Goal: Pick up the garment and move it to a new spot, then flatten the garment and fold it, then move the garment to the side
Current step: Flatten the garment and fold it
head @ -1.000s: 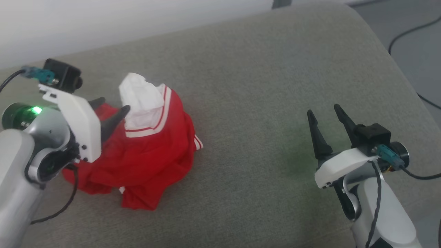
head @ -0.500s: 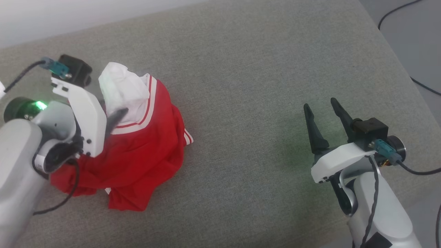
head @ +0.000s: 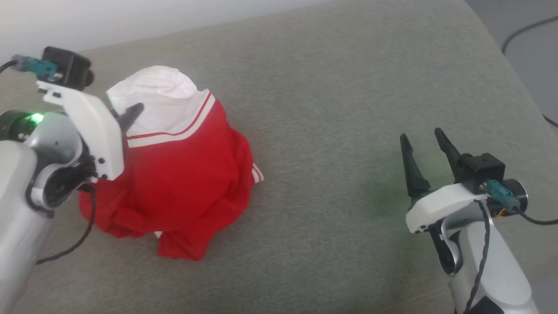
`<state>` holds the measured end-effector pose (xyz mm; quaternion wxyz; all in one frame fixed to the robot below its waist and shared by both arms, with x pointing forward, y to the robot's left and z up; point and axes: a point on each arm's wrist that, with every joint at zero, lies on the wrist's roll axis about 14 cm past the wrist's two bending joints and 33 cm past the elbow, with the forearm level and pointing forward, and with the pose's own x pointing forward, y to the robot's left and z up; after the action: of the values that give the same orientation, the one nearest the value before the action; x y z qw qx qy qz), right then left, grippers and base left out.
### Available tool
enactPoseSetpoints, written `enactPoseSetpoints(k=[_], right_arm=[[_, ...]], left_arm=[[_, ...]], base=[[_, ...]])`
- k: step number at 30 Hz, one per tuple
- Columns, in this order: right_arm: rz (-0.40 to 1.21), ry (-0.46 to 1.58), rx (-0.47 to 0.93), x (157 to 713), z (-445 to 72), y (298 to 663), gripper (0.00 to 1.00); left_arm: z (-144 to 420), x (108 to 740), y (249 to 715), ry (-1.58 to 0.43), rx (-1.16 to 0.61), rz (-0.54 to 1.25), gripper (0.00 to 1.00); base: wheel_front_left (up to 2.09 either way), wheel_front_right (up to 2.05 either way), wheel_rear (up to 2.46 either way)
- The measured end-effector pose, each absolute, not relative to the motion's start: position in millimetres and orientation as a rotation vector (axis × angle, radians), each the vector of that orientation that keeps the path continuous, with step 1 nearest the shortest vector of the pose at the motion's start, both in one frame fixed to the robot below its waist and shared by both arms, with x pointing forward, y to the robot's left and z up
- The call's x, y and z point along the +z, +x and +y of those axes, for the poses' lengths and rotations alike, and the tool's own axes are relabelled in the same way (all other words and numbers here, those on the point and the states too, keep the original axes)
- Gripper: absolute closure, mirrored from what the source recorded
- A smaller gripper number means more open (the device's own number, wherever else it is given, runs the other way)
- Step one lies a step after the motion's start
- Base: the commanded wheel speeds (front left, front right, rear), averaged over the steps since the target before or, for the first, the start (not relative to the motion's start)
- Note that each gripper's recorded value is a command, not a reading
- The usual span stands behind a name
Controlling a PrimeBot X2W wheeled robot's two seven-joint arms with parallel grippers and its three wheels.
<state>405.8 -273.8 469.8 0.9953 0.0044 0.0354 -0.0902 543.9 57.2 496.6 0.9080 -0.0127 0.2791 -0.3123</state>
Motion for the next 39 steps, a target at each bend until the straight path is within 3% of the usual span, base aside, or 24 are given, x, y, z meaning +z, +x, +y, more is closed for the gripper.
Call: enactPoseSetpoints(k=[12, 21, 34, 35, 37, 39], right_arm=[[0.060, 0.021, -0.097, 472.0, -242.0, 416.9, 0.00], [0.047, 0.018, -0.035, 481.1, -220.7, 423.3, 0.00], [0.067, 0.004, -0.042, 478.8, -225.8, 420.9, 0.00], [0.069, 0.004, -0.042, 478.5, -226.0, 420.8, 0.00], [0.075, 0.004, -0.043, 476.9, -226.2, 420.0, 0.00], [0.080, 0.004, -0.040, 476.1, -225.2, 420.2, 0.00]], left_arm=[[178.3, 525.7, 518.9, -0.156, -0.315, 0.464, 1.00], [281.5, 502.1, 469.5, -0.210, -0.028, 0.485, 1.00], [320.0, 417.1, 430.5, -0.262, 0.122, 0.687, 1.00], [319.4, 411.2, 428.2, -0.266, 0.123, 0.703, 0.80], [317.7, 404.2, 426.6, -0.276, 0.124, 0.720, 0.57], [318.2, 399.8, 425.3, -0.289, 0.131, 0.732, 0.00]], base=[[0.00, 0.00, 0.00], [0.00, 0.00, 0.00], [0.00, 0.00, 0.00], [0.00, 0.00, 0.00], [0.00, 0.00, 0.00], [0.00, 0.00, 0.00]])
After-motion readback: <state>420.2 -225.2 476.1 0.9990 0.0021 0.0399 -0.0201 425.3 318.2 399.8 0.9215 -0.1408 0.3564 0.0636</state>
